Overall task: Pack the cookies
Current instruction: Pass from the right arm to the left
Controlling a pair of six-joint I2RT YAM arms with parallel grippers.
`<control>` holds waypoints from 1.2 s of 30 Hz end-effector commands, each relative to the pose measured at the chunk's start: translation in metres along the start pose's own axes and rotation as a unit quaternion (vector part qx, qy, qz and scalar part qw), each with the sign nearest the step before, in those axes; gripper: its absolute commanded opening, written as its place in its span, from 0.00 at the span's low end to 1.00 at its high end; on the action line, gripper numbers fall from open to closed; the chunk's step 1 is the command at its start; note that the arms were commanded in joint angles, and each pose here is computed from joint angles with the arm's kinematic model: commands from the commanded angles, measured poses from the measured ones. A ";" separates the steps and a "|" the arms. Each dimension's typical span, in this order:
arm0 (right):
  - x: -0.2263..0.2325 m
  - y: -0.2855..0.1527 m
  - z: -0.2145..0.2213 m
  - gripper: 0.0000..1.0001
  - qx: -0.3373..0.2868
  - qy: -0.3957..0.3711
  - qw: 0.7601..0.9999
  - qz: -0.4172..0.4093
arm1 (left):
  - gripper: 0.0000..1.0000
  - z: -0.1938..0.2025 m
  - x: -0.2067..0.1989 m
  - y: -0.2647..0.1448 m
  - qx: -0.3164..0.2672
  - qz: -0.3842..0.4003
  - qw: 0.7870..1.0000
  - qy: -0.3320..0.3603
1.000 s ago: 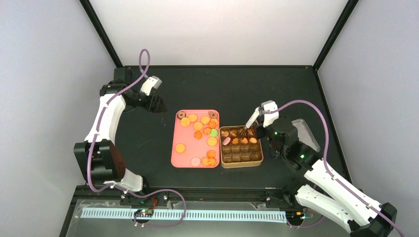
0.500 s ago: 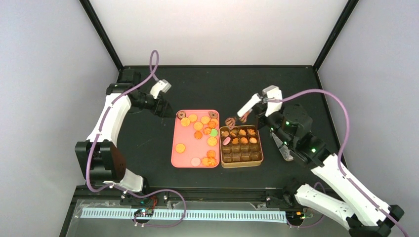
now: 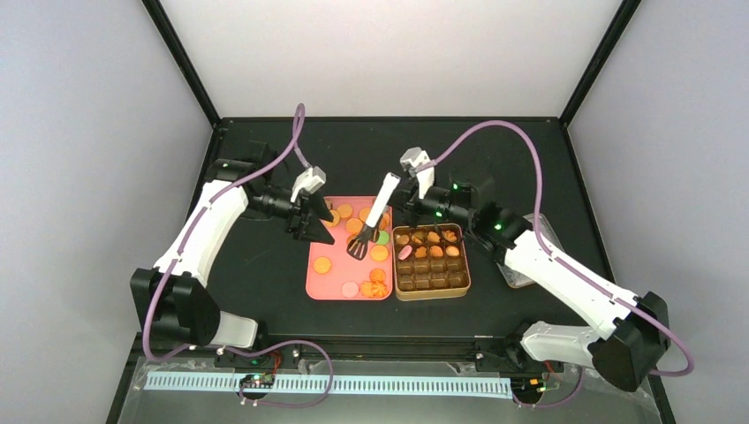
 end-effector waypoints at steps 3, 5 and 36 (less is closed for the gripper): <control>0.035 0.004 -0.031 0.01 -0.046 -0.044 0.994 -0.084 | 0.81 -0.016 -0.012 0.008 -0.043 0.069 0.997 0.020; 0.037 0.005 -0.033 0.01 -0.055 -0.048 0.994 -0.086 | 0.77 -0.016 -0.014 0.013 -0.042 0.086 0.995 0.016; 0.038 0.016 -0.012 0.66 0.020 -0.009 0.995 -0.101 | 0.02 -0.009 -0.048 0.027 -0.002 0.117 0.992 0.039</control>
Point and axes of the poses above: each gripper's point midway between its finger pads, its own y axis out along the fingers, its own x axis along the line the jaws close on, z = x × y, the point moved 8 cm from there along -y, back along the fingers, and after that the axes turned 11 degrees about y, right-handed, at the moved point
